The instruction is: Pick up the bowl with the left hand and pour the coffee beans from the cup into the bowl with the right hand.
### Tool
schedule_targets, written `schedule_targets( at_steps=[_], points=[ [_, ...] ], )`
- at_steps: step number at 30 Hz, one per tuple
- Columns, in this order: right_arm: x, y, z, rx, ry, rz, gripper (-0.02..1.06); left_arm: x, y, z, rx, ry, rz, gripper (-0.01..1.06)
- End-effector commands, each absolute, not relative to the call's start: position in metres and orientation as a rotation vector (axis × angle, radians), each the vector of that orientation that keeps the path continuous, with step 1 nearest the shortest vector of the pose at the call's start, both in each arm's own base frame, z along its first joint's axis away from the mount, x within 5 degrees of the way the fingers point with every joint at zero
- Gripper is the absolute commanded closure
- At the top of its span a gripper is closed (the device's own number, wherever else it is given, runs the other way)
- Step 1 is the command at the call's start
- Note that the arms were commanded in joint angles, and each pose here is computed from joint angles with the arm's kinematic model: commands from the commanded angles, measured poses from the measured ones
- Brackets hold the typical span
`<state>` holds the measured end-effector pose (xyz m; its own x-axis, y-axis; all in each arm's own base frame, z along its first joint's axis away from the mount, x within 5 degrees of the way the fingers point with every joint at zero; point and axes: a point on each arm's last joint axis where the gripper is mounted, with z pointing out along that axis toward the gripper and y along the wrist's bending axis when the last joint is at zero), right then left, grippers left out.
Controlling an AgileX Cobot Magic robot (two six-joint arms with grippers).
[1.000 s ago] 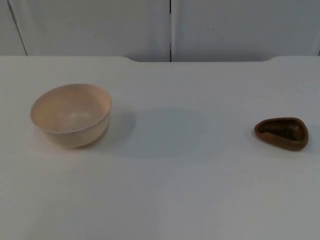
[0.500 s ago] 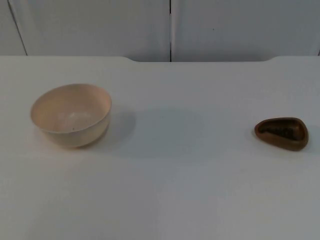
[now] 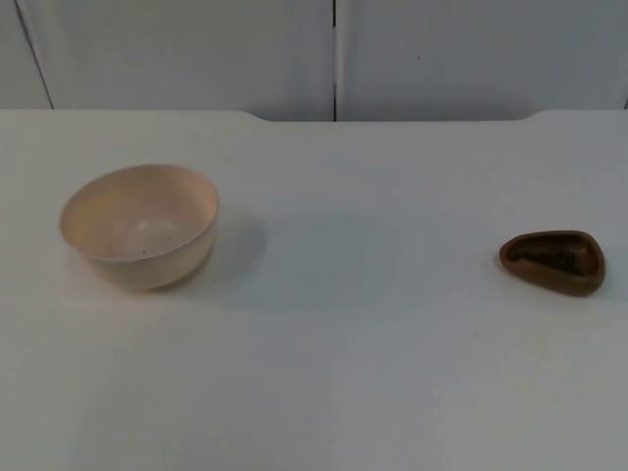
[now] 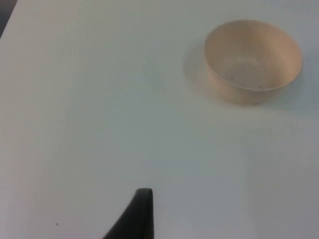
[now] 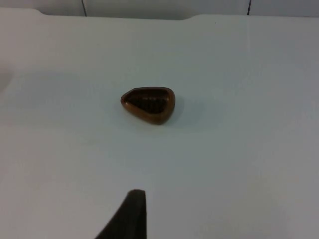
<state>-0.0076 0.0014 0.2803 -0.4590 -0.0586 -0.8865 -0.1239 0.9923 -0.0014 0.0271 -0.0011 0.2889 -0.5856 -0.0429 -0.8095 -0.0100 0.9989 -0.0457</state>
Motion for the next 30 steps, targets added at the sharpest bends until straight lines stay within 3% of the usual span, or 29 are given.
schedule_targets(
  at_steps=[1,7,19,30],
  points=[
    [-0.008,0.002,0.28,-0.12,2.044,0.078,-0.01,0.032,-0.002,0.294,-0.03,2.186,-0.059,0.0],
    [-0.008,0.002,0.28,-0.12,2.044,0.076,-0.01,0.04,-0.006,0.304,-0.035,2.161,-0.119,0.0],
    [-0.008,0.002,0.28,-0.12,2.044,0.076,-0.01,0.066,-0.014,0.3,-0.067,2.274,-0.247,0.0],
    [-0.008,0.002,0.28,-0.12,2.044,0.076,-0.01,0.1,-0.015,0.324,-0.019,2.284,-0.23,0.0]
  ],
)
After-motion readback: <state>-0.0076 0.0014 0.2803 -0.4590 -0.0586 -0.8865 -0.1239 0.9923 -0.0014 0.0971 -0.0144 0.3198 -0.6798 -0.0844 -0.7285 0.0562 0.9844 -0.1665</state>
